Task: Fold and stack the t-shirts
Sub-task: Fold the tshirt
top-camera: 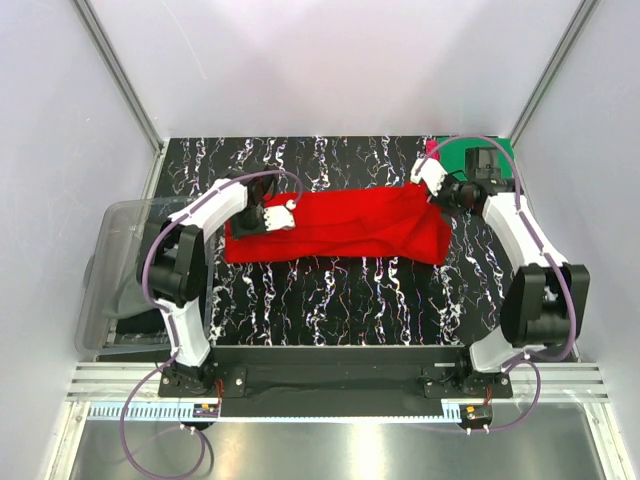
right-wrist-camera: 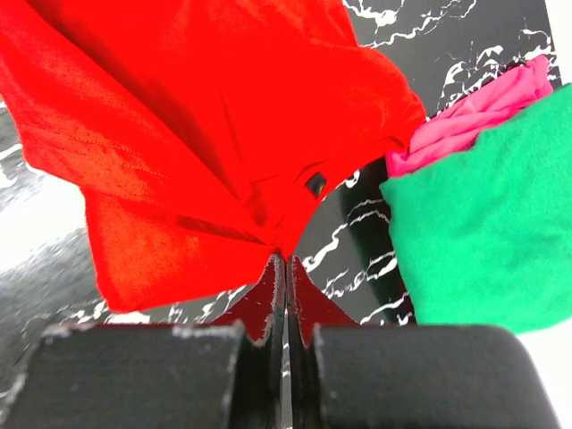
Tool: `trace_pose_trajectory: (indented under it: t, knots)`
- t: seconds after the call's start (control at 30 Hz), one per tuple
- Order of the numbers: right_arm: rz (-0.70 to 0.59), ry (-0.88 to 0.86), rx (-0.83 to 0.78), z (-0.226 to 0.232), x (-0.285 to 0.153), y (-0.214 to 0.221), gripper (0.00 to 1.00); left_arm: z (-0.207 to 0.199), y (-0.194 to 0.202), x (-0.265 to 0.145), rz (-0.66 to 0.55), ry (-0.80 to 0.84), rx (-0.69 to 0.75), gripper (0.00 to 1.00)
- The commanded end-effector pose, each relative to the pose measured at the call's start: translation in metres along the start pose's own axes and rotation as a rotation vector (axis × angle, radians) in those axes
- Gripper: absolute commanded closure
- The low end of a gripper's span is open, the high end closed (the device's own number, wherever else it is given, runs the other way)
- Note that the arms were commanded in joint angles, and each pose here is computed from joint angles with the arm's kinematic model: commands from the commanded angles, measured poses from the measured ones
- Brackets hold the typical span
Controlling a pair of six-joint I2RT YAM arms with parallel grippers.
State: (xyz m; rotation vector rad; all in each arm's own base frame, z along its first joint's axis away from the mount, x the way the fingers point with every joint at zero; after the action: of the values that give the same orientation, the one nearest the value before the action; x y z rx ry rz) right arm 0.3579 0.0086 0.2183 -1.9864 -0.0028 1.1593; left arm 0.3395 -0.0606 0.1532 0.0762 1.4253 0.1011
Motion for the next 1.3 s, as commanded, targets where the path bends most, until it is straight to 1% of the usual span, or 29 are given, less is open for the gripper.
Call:
trace_pose_trajectory:
  t: [0.0,0.3,0.57,0.77,0.8,0.83,0.87,0.9,0.97,1.0,1.03,1.07,1.1,1.13,1.17,1.2,1.23,1.27]
  knots:
    - [-0.068,0.054,-0.001,-0.023,0.004,-0.021,1.00,0.022,0.002,-0.003,-0.005,-0.046,-0.023,1.00]
    - [-0.064,0.046,0.053,-0.043,0.033,-0.025,1.00,0.040,0.003,0.016,0.030,-0.048,-0.056,1.00]
    - [-0.055,0.034,0.087,-0.053,0.055,-0.025,1.00,0.057,0.005,0.019,0.047,-0.076,-0.065,1.00]
    - [-0.056,0.042,0.082,-0.064,0.069,-0.030,1.00,0.067,0.005,0.022,0.064,-0.090,-0.070,1.00]
    - [-0.062,0.044,0.088,-0.066,0.071,-0.033,0.98,0.069,0.005,0.024,0.073,-0.093,-0.080,0.99]
    - [-0.066,0.054,0.121,-0.069,0.072,-0.036,0.93,0.070,0.006,0.023,0.077,-0.096,-0.088,0.96]
    - [-0.082,0.078,0.129,-0.076,0.072,-0.046,0.77,0.073,0.007,0.020,0.075,-0.111,-0.109,0.88]
    - [-0.089,0.096,0.142,-0.080,0.071,-0.052,0.72,0.074,0.008,0.014,0.067,-0.132,-0.149,0.83]
    - [-0.133,0.158,0.199,-0.089,0.052,-0.071,0.66,0.073,0.009,-0.001,0.048,-0.164,-0.175,0.79]
    - [-0.146,0.174,0.216,-0.089,0.044,-0.075,0.63,0.071,0.011,-0.021,0.013,-0.208,-0.202,0.73]
    - [-0.174,0.199,0.234,-0.088,0.027,-0.083,0.62,0.069,0.012,-0.030,-0.001,-0.229,-0.216,0.70]
    - [-0.168,0.191,0.251,-0.081,0.024,-0.079,0.61,0.067,0.013,-0.040,-0.014,-0.252,-0.237,0.67]
    - [-0.170,0.184,0.259,-0.075,0.019,-0.077,0.60,0.065,0.015,-0.055,-0.032,-0.287,-0.255,0.61]
    - [-0.193,0.185,0.261,-0.068,0.005,-0.080,0.60,0.063,0.015,-0.059,-0.052,-0.288,-0.264,0.60]
    - [-0.141,0.146,0.285,-0.054,0.011,-0.062,0.60,0.058,0.013,-0.064,-0.070,-0.293,-0.268,0.60]
    - [-0.118,0.115,0.290,-0.044,0.011,-0.054,0.59,0.055,0.012,-0.061,-0.076,-0.281,-0.264,0.60]
    - [-0.051,0.063,0.295,-0.026,0.012,-0.035,0.59,0.047,0.010,-0.053,-0.070,-0.246,-0.253,0.60]
    - [-0.013,0.040,0.308,-0.019,0.013,-0.023,0.59,0.042,0.008,-0.046,-0.068,-0.223,-0.248,0.60]
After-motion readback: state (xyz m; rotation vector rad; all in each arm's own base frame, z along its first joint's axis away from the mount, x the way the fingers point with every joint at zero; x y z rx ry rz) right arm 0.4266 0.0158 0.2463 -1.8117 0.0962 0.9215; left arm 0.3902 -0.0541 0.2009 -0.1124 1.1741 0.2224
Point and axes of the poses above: each gripper's point midway between its finger pads, its own x axis out along the fingers, its own z axis along the line the jaws close on, y = z × x, the point moved 8 cm from there along -x, back along the fingers, and after that the axes turned 14 degrees about x, right-handed, at the moved point
